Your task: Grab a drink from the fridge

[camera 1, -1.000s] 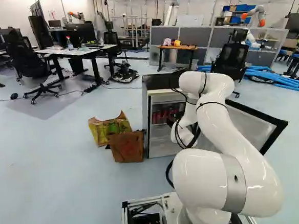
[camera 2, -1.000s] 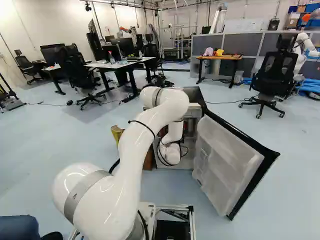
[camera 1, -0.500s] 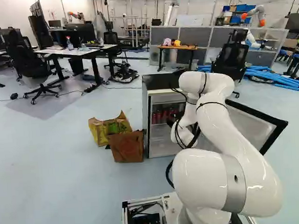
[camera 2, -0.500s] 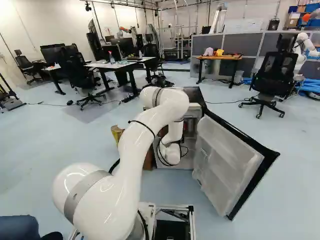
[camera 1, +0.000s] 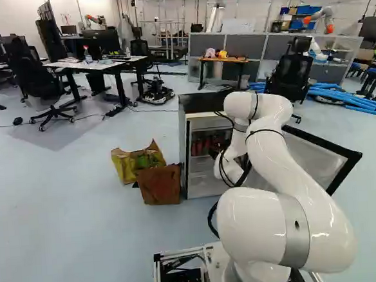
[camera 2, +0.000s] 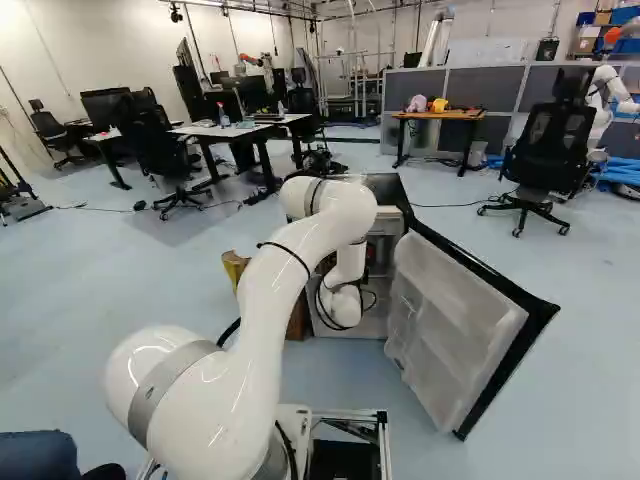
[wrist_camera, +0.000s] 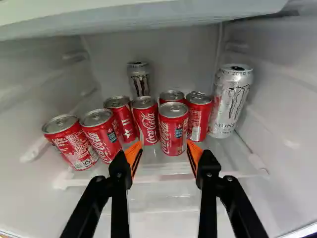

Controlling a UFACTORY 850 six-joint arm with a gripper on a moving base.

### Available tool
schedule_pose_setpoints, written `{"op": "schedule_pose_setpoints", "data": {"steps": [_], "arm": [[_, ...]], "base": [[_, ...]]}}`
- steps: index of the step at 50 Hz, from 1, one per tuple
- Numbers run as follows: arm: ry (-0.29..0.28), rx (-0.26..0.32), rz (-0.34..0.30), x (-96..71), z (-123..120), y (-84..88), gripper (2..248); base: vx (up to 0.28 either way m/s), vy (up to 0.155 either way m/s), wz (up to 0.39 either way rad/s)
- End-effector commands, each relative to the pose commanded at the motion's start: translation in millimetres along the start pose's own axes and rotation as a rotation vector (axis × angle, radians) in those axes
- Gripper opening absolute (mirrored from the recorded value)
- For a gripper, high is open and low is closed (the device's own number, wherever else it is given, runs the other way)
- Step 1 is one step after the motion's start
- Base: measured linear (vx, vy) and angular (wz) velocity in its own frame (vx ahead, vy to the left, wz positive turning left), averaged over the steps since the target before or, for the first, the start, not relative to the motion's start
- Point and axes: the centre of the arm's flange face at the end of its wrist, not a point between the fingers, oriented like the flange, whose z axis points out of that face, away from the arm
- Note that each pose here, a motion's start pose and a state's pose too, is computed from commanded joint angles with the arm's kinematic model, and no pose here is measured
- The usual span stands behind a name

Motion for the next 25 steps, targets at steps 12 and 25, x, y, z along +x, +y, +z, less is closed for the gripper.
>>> {"op": "schedule_pose_setpoints", "data": {"steps": [12,25], "arm": [[0.013,0.003,-0.006,-0.6,8,0.4,145],[0.025,0.006,-0.011,-1.2,16,0.8,145]], "base": [[0.000,0.000,0.000],[0.000,0.000,0.000]]}}
